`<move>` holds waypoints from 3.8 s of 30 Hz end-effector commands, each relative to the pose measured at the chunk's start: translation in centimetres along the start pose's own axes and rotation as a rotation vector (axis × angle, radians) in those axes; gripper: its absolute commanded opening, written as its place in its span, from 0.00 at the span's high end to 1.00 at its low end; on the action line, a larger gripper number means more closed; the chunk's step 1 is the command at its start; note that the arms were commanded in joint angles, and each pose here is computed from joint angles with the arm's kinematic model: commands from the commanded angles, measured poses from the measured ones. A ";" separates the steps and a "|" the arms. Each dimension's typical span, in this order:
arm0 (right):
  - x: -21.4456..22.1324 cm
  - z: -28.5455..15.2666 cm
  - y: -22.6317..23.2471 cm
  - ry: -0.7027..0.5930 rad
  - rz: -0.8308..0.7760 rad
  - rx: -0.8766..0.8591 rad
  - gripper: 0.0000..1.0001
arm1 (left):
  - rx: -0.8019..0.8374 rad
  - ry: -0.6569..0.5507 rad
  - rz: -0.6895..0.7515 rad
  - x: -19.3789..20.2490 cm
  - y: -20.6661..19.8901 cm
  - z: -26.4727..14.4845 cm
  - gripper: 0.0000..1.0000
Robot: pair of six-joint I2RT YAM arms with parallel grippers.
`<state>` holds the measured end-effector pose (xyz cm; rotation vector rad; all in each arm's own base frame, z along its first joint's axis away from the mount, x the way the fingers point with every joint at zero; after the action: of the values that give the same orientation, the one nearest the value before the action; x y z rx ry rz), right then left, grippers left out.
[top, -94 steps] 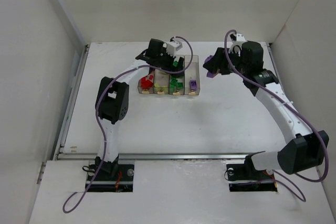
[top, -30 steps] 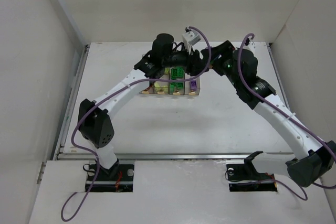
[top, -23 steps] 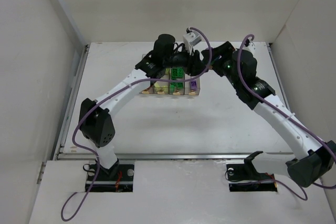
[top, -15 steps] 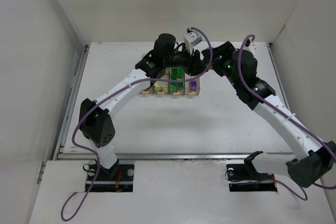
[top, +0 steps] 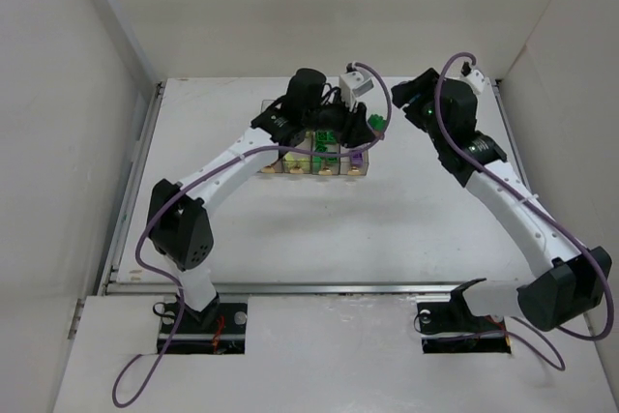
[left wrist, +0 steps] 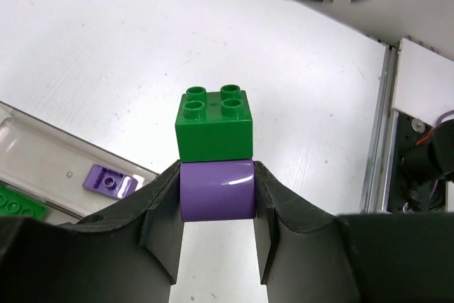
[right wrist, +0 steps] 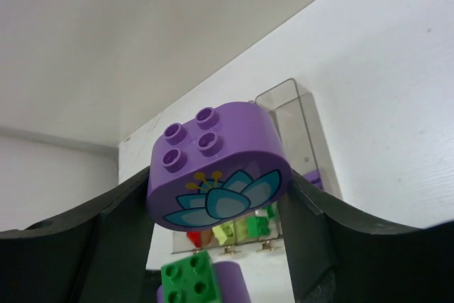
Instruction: Sort the legos into containers by color
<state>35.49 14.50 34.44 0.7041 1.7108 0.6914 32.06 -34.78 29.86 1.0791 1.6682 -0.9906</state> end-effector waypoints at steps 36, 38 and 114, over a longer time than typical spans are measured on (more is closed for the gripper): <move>8.5 13.2 -3.6 0.668 -0.385 -0.142 0.59 | -0.371 0.040 -0.021 4.0 9.9 -9.5 1.00; 9.4 13.4 -4.4 0.692 -0.390 -0.102 0.49 | -0.371 0.040 -0.014 4.0 10.1 -9.8 1.00; 12.7 3.1 4.3 0.901 -0.348 -0.791 1.00 | -0.100 0.053 0.196 2.4 5.4 -9.7 1.00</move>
<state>36.70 26.92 28.71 -0.4889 2.0450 1.3752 34.16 -23.96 27.02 1.2082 1.6859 -0.8047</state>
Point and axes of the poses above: each gripper's point midway between its finger pads, its own z axis out along the fingers, its own y axis along the line the jaws close on, x = y × z, the point moved 5 cm from there along -z, back along the fingers, and after that the axes turned 5 degrees about z, right-handed, at the moved point
